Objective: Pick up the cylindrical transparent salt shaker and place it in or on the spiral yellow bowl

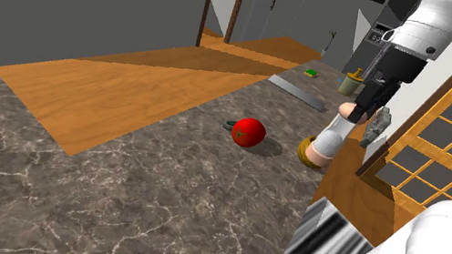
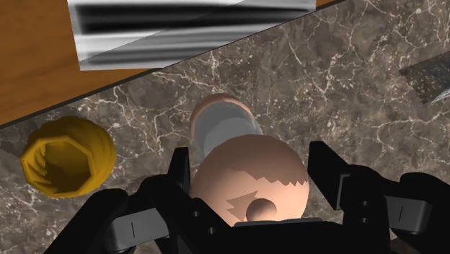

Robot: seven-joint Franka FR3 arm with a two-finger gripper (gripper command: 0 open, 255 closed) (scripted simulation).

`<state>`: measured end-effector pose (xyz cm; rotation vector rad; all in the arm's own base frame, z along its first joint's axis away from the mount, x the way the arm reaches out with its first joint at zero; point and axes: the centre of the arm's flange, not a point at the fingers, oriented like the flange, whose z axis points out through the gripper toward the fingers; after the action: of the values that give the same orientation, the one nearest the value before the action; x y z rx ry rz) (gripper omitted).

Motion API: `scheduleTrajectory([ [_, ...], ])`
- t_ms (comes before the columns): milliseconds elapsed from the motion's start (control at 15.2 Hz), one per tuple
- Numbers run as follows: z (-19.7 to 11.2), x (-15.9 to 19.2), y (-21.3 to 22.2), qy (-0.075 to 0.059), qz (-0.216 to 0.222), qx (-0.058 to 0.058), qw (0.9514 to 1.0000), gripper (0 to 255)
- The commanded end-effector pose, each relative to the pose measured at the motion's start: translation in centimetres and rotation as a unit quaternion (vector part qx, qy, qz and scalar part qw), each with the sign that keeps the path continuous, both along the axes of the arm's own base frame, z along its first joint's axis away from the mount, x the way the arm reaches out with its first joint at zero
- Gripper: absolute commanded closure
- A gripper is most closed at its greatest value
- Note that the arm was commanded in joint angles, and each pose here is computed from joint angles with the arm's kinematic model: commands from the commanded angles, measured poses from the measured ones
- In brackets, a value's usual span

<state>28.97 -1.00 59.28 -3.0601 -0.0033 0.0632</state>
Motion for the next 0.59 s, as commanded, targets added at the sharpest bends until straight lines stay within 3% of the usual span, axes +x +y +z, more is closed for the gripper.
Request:
scheduleTrajectory([
  [0,0.5,0.8,-2.2,0.0,0.0,-0.001,1.0,255],
  [528,2.5,4.2,-12.0,0.0,0.0,-0.001,1.0,255],
])
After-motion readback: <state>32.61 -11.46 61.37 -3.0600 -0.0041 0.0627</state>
